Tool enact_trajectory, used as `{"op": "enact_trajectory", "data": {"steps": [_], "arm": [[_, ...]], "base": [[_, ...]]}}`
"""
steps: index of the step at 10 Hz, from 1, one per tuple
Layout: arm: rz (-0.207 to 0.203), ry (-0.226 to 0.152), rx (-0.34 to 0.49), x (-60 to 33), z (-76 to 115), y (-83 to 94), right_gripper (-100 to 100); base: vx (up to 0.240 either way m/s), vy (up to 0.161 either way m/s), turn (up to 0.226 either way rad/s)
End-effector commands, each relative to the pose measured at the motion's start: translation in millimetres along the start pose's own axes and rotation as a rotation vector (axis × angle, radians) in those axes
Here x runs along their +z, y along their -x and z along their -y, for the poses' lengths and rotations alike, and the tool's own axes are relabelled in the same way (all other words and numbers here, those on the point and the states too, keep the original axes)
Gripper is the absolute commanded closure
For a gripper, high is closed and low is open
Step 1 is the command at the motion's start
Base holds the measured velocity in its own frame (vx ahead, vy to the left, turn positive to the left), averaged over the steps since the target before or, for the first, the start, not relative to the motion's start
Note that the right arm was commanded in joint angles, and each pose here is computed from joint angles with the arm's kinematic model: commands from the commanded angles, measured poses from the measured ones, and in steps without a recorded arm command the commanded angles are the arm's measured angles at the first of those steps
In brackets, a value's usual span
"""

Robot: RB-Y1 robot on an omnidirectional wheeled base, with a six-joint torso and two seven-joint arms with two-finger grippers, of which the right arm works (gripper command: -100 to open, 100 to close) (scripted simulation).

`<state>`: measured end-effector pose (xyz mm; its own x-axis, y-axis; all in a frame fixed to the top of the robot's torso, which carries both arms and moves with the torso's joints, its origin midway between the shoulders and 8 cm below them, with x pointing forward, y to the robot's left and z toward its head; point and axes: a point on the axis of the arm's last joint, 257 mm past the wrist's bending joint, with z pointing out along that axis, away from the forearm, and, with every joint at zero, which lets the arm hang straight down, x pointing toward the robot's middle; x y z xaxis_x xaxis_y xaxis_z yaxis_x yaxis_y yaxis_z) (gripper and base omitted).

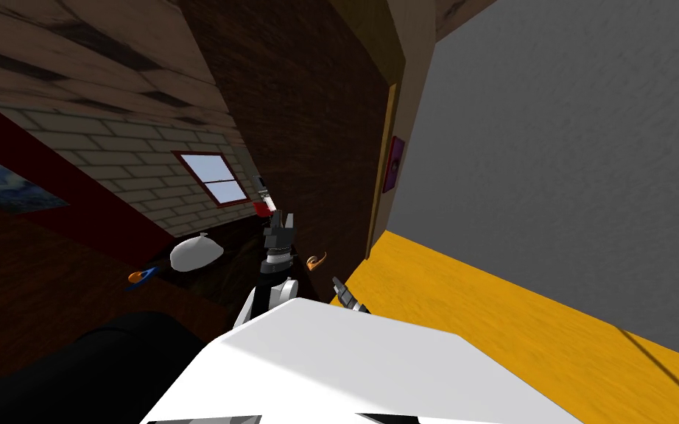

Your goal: Push the door open

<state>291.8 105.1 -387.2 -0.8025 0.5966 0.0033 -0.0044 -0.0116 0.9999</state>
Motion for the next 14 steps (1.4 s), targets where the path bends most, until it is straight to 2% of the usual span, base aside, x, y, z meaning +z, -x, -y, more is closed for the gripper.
{"op": "enact_trajectory", "data": {"steps": [1,10,11,14], "arm": [[0.004,0.000,0.001,0.4,0.6,0.8,-100],[0.026,-0.003,0.002,1.2,4.3,6.3,-100],[0.026,-0.003,0.002,1.2,4.3,6.3,100],[0.026,-0.003,0.002,1.2,4.3,6.3,100]], "base": [[0.068,0.153,0.028],[0.119,0.142,0.023],[-0.002,-0.009,-0.001],[-0.015,-0.024,0.002]]}}
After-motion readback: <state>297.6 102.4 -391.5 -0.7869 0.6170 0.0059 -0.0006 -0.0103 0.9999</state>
